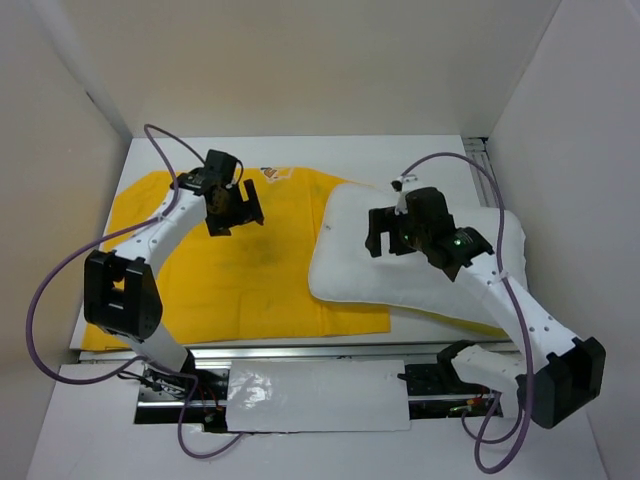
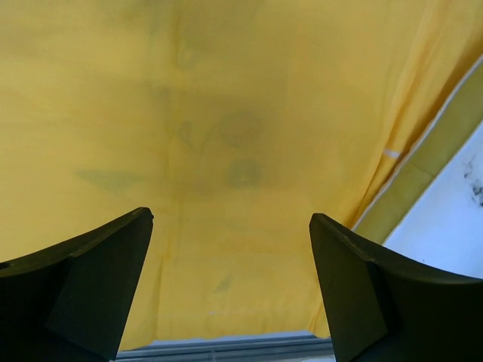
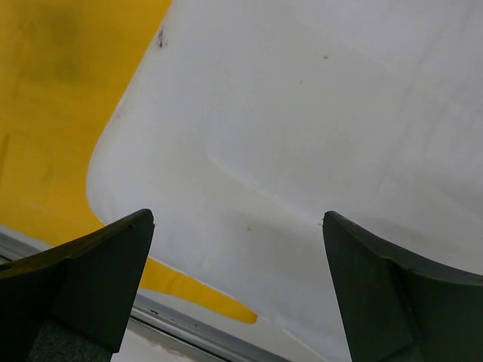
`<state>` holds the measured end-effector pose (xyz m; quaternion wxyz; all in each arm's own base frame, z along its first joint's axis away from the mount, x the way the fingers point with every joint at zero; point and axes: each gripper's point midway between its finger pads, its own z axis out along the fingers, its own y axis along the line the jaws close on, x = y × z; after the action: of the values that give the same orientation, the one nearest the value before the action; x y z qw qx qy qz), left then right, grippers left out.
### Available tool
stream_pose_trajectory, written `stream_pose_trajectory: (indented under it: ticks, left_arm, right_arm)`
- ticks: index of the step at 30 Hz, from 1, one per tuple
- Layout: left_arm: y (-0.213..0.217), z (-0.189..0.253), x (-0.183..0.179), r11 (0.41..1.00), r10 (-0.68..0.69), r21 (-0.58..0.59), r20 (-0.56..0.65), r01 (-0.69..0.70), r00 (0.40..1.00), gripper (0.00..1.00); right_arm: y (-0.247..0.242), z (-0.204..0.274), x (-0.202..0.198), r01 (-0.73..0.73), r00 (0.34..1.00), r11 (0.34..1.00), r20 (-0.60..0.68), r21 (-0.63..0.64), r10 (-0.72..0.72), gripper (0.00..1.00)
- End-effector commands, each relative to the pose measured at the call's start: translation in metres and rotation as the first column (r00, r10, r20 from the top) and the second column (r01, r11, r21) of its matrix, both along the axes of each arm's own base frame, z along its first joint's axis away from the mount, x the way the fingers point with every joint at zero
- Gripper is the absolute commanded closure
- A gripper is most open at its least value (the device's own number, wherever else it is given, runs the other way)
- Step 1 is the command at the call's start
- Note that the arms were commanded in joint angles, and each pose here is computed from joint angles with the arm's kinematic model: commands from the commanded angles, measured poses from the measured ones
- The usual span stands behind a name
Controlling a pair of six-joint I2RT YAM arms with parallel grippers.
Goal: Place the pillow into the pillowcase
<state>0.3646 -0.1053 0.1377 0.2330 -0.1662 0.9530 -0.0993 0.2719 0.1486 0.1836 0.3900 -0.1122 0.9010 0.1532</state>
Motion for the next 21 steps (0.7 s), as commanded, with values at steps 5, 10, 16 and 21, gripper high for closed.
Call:
stream_pose_trajectory:
  ticks: [5,10,16,21]
  left_arm:
    - [-0.030,0.002,-0.024,0.999,-0.034,0.010,0.018,0.034,0.999,0.02]
    - [-0.024,0.001,-0.037,1.000,-0.020,0.014,0.020,0.019,1.000,0.02]
    - [-0.008,-0.002,-0.051,0.999,0.010,0.034,0.022,-0.010,1.000,0.02]
    - [0.001,0.003,-0.055,0.999,0.011,0.042,0.034,-0.012,0.999,0.02]
  right_arm:
    - [0.054,0.012,0.035,0.155,0.986,0.987,-0.067,0.048,-0.152,0.00]
    - [0.082,-0.036,0.058,0.297,0.946,0.939,-0.084,-0.172,-0.314,0.00]
    - [0.094,-0.108,0.060,0.346,0.903,0.900,-0.167,-0.267,-0.396,0.00]
    - [0.099,-0.146,0.054,0.315,0.898,0.905,-0.218,-0.288,-0.382,0.20]
